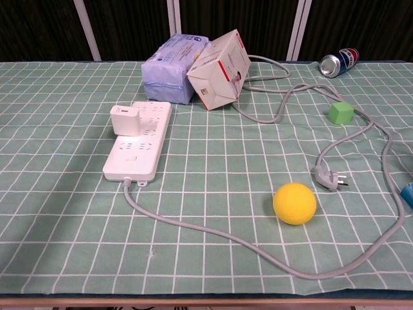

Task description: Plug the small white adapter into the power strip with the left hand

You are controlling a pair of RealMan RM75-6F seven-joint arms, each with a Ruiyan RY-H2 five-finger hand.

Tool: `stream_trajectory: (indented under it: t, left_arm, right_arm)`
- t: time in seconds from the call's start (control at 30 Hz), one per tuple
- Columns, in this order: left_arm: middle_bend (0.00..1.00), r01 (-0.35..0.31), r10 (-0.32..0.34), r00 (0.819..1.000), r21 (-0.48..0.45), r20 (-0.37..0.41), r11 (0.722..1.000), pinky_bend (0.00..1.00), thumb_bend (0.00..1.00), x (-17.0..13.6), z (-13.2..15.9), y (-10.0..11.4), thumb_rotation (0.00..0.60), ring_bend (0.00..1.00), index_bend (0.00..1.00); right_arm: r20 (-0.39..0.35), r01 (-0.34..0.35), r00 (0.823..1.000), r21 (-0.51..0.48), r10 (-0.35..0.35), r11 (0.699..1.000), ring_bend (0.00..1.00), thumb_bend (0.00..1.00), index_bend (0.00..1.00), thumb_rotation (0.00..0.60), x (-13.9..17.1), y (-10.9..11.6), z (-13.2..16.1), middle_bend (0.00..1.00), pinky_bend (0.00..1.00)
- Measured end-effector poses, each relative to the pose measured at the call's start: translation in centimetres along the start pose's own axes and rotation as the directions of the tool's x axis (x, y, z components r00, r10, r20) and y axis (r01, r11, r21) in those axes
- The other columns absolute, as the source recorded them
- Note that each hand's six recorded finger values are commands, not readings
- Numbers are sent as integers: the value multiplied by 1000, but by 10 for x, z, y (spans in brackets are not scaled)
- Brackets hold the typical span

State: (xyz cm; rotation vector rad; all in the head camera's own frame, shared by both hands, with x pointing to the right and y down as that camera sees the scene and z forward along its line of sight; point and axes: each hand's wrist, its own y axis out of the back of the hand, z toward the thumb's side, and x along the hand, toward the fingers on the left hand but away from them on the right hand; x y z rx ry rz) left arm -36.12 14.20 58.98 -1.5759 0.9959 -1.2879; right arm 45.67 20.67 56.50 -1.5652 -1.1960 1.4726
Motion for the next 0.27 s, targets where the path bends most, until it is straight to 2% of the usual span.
stream_trajectory:
  t: [0.17, 0.27]
  left_arm:
    - [0, 4, 6, 997, 134, -73, 991, 0, 57, -51, -39, -7, 600, 0, 0]
    - [0, 13, -1, 997, 162, -77, 987, 0, 57, -62, -46, -11, 600, 0, 0]
  right_arm:
    - [-23, 16, 1000, 31, -15, 999, 0, 396, 0, 600, 3, 0, 5, 0, 40]
    - [-24, 16, 1000, 41, -15, 999, 0, 396, 0, 600, 3, -1, 4, 0, 40]
